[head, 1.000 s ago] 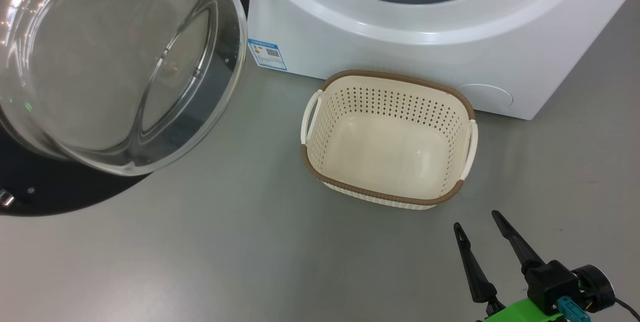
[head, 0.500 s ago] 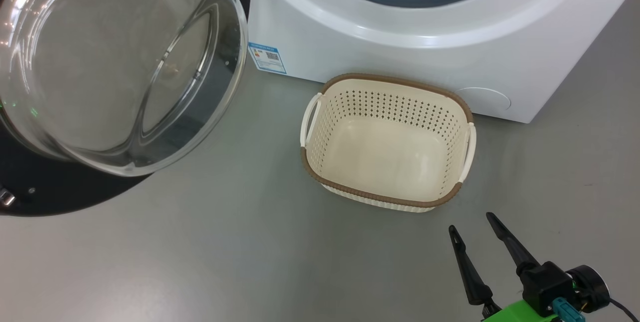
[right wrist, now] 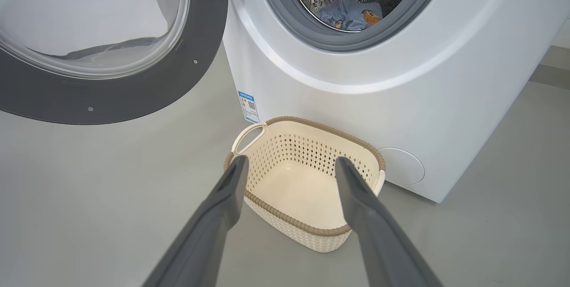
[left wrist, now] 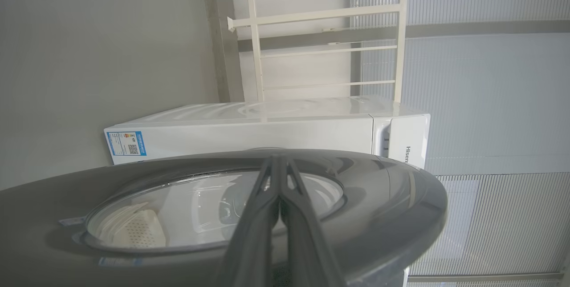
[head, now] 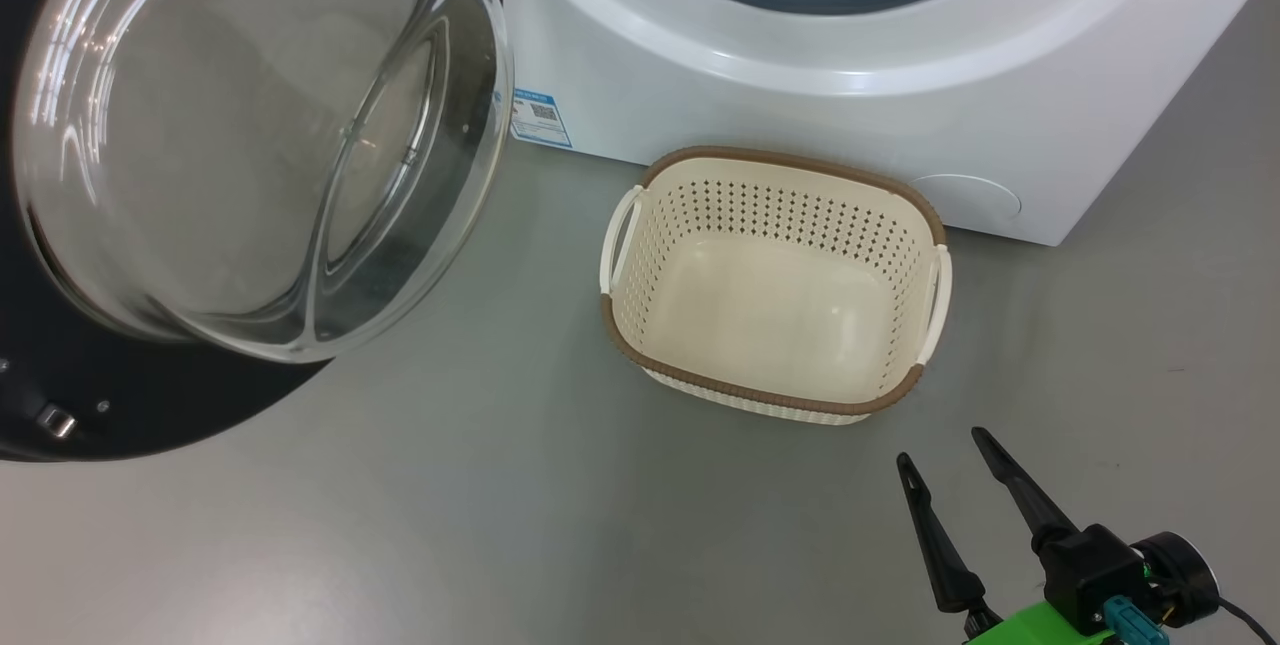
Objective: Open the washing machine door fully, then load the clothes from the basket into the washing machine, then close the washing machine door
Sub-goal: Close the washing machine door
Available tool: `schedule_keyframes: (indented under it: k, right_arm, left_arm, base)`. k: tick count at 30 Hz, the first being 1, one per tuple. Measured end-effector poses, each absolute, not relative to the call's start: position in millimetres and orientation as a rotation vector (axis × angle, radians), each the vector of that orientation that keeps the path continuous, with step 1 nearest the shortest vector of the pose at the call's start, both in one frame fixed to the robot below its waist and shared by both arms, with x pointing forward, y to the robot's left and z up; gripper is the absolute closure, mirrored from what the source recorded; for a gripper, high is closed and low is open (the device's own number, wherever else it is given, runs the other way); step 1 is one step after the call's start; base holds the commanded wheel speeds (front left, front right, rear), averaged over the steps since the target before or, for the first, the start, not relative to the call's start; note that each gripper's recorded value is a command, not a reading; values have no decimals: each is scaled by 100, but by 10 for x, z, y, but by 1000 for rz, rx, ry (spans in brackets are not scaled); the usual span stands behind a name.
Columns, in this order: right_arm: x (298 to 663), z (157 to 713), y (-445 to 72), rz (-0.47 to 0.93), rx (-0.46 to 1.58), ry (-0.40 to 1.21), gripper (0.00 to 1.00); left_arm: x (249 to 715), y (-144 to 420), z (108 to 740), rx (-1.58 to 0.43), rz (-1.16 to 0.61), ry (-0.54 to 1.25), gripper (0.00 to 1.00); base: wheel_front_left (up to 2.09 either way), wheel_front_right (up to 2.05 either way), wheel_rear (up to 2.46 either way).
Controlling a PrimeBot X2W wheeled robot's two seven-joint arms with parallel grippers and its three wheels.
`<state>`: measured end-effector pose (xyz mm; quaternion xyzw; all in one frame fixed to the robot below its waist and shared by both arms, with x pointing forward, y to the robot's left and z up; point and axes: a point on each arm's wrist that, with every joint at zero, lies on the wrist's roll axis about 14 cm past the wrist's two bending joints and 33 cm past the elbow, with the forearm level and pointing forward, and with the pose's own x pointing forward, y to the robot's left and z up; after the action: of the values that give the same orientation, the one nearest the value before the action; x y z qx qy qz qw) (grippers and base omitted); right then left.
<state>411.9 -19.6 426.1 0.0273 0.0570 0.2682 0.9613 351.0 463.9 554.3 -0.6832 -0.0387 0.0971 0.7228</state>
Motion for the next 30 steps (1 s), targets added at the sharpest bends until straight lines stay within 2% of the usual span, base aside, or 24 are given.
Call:
schedule_keyframes:
  k: [15, 30]
  right_arm:
    - [4126, 4286, -114, 562, 69, 111, 0]
    - [4136, 4474, -133, 540, 130, 76, 0]
  left_arm:
    - [3480, 4407, 5501, -1506, 136, -4, 100]
    - [3429, 3859, 5507, -1464, -55, 128, 100]
  base:
    - [0, 0, 0]
    - [0, 0, 0]
